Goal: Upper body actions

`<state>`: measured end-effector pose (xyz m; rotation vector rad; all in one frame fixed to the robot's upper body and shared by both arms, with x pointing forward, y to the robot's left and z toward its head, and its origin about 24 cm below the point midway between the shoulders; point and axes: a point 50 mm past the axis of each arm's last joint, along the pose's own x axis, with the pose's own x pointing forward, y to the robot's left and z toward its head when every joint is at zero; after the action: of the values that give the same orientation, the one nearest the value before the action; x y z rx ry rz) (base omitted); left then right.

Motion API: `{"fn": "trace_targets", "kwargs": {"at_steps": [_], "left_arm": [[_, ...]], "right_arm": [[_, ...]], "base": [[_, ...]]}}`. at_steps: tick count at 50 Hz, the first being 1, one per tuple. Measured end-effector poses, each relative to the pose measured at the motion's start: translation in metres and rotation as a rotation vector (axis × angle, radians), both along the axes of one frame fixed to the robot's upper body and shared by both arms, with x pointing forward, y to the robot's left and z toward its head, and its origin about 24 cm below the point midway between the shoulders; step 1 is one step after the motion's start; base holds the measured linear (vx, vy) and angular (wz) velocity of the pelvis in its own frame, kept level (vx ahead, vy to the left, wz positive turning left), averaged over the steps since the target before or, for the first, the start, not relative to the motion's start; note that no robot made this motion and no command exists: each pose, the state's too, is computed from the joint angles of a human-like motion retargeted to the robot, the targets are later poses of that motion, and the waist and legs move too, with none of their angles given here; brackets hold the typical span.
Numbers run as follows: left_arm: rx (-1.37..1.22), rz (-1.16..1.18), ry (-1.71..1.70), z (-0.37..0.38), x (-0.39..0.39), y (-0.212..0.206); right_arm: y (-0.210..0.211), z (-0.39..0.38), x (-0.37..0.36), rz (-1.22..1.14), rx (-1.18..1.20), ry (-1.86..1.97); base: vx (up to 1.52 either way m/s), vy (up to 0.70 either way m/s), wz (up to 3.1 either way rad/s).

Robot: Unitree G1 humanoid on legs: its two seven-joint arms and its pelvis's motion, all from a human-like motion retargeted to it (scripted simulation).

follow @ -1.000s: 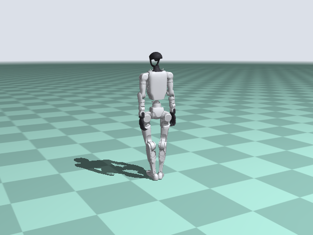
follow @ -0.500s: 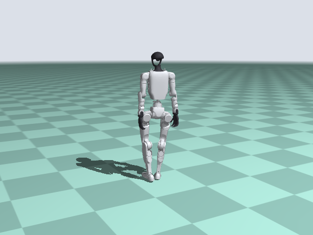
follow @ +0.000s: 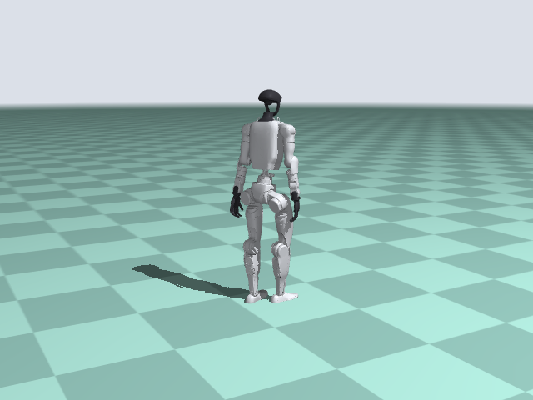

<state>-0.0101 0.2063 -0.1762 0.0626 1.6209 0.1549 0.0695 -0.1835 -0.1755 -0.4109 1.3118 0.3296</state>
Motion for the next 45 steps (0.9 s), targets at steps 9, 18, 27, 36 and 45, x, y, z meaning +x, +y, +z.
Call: {"fn": "trace_targets", "kwargs": {"at_steps": [9, 18, 27, 36, 45], "left_arm": [[-0.037, 0.059, 0.018, -0.002, -0.014, -0.013], [-0.079, -0.013, 0.024, -0.003, -0.007, -0.023], [-0.042, -0.08, -0.068, -0.003, 0.024, -0.011], [-0.076, -0.003, -0.163, -0.004, 0.042, -0.019], [-0.083, -0.012, -0.191, -0.003, 0.051, -0.022]], "right_arm": [[0.005, 0.005, 0.028, 0.083, 0.0, -0.051], [-0.018, 0.007, 0.028, -0.09, -0.069, -0.055], [-0.03, 0.002, -0.029, -0.386, -0.109, 0.126], [-0.015, -0.001, -0.07, -0.464, -0.06, 0.278], [-0.004, -0.002, -0.02, -0.155, -0.017, 0.121]], "base": [[-0.57, 0.29, -3.72], [-0.47, 0.29, -2.87], [-0.14, 0.04, -1.13], [0.08, -0.15, -1.58], [-0.01, -0.16, -1.44]]}}
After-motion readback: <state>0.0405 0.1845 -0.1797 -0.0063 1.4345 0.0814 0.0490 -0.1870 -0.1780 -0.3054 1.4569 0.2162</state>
